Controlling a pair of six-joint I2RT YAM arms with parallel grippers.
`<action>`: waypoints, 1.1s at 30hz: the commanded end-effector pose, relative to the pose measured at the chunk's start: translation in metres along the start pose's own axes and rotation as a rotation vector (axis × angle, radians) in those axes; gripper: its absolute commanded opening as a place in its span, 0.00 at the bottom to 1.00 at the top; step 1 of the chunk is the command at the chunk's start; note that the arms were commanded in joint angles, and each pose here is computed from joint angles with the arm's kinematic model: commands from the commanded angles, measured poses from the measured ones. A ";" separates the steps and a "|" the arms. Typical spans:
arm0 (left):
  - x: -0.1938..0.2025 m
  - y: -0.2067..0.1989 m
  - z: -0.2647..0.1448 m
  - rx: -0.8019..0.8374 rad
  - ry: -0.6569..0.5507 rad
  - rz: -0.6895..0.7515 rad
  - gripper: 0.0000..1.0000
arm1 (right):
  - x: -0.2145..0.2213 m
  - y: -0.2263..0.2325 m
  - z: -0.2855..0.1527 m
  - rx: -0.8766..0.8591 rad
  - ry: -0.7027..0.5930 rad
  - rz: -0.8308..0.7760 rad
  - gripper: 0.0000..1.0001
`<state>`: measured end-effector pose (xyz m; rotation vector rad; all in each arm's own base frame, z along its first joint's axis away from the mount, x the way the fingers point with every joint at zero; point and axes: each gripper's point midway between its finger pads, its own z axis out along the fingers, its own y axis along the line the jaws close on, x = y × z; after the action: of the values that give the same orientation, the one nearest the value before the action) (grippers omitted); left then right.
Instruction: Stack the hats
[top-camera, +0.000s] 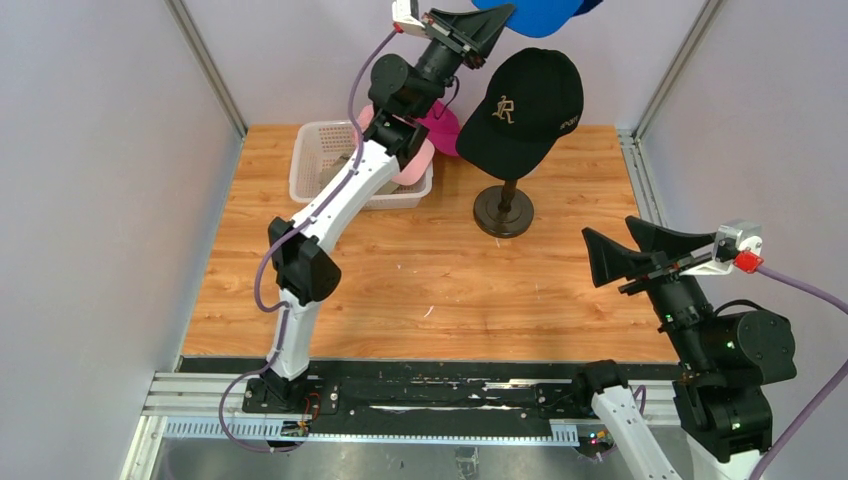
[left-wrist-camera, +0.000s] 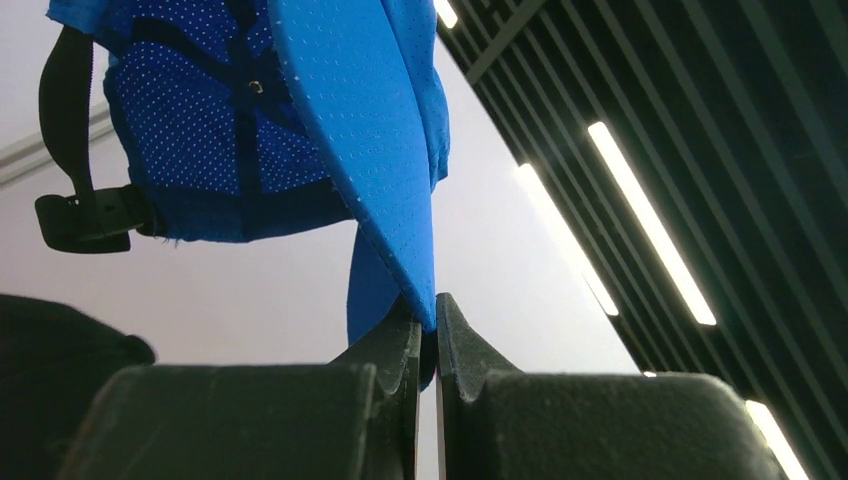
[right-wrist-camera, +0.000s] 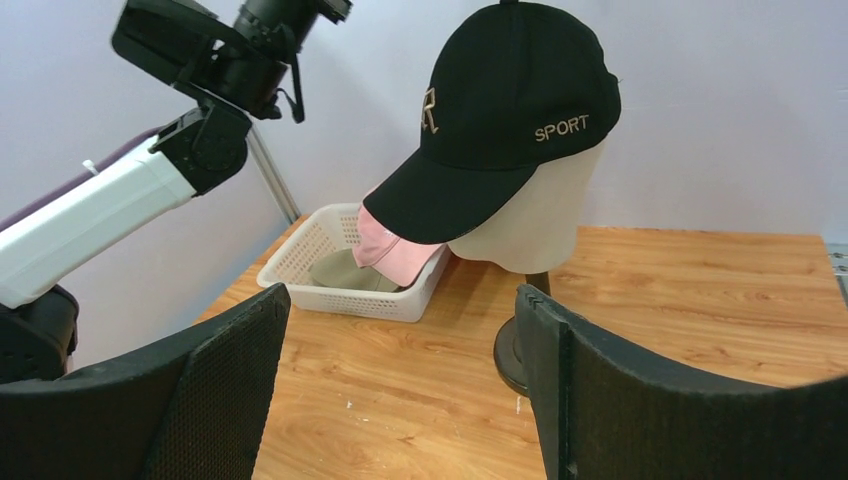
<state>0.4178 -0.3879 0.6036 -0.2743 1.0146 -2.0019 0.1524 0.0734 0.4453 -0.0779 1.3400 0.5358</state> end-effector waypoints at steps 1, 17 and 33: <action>0.008 0.000 0.007 0.023 0.004 -0.042 0.00 | 0.002 -0.006 -0.006 0.030 -0.004 -0.041 0.82; 0.038 0.046 0.003 -0.055 0.056 -0.096 0.00 | 0.006 -0.015 -0.015 0.075 0.000 -0.069 0.85; 0.045 0.069 -0.008 -0.083 0.075 -0.108 0.00 | 0.006 -0.017 -0.019 0.089 0.001 -0.074 0.85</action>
<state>0.4397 -0.4453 0.5313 -0.3410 1.1940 -2.0507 0.1456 0.0578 0.4291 -0.0581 1.3673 0.4403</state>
